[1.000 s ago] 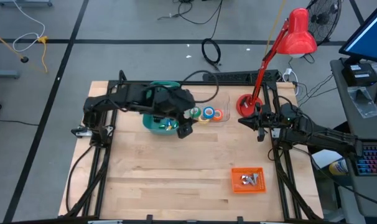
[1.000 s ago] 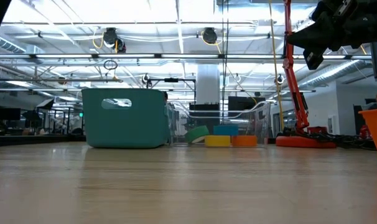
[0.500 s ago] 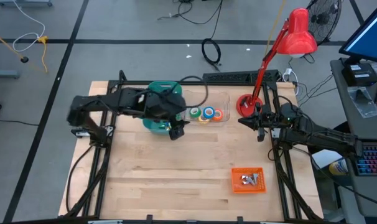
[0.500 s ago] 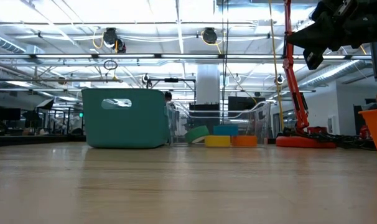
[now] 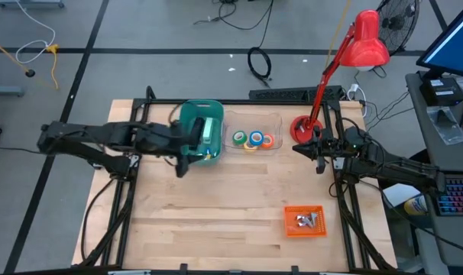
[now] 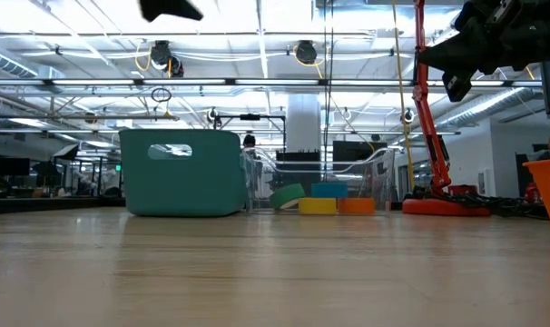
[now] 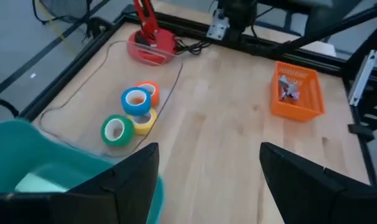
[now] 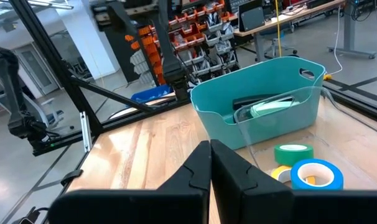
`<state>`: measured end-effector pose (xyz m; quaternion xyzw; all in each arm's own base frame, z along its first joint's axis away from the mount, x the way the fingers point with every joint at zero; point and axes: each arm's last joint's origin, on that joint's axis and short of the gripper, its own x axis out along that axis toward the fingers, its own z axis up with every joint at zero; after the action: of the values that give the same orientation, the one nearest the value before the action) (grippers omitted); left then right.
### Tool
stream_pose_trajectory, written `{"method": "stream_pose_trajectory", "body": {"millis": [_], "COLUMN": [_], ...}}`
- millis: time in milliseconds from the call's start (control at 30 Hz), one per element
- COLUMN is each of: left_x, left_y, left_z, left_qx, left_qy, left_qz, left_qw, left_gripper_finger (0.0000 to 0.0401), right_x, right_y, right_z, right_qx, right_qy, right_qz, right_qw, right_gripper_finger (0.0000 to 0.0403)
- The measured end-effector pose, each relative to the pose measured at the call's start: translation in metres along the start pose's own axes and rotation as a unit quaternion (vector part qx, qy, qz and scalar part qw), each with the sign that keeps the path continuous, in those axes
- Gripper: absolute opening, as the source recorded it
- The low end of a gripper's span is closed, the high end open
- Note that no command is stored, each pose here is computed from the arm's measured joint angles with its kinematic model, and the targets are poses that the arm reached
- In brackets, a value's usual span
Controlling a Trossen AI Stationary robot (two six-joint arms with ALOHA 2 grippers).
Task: Pick and place Stapler, Stapler remover, tape
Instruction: Return to Home Position
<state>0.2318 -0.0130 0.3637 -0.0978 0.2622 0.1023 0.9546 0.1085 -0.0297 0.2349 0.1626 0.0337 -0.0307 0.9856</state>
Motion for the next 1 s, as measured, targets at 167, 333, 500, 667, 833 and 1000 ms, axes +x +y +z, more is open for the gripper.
{"method": "stream_pose_trajectory", "body": {"millis": [167, 333, 500, 667, 833, 1000], "left_x": [-0.029, -0.054, -0.072, -0.087, -0.095, -0.1], "left_y": [0.019, 0.035, 0.047, 0.057, 0.066, 0.073], "left_z": [-0.027, -0.059, -0.092, -0.12, -0.145, -0.167], "left_qx": [-0.011, -0.006, -0.007, -0.009, -0.02, -0.034], "left_qy": [-0.038, -0.079, -0.106, -0.134, -0.163, -0.177], "left_qz": [-0.005, -0.03, -0.044, -0.048, -0.055, -0.061], "left_qw": [0.999, 0.996, 0.993, 0.99, 0.985, 0.982], "left_gripper_finger": [0.0283, 0.0283, 0.0283, 0.0283, 0.0283, 0.0283], "right_x": [0.0, 0.0, 0.0, 0.0, 0.0, 0.001], "right_y": [0.0, 0.0, 0.0, 0.0, 0.0, -0.001], "right_z": [0.0, 0.001, 0.001, 0.001, 0.001, -0.002], "right_qx": [0.002, 0.001, 0.004, 0.02, 0.015, 0.015], "right_qy": [0.0, -0.003, -0.003, -0.003, -0.002, -0.001], "right_qz": [0.0, 0.001, 0.001, 0.001, 0.001, 0.001], "right_qw": [1.0, 1.0, 1.0, 1.0, 1.0, 1.0], "right_gripper_finger": [0.0, 0.0, 0.0, 0.0, 0.0, 0.0]}}
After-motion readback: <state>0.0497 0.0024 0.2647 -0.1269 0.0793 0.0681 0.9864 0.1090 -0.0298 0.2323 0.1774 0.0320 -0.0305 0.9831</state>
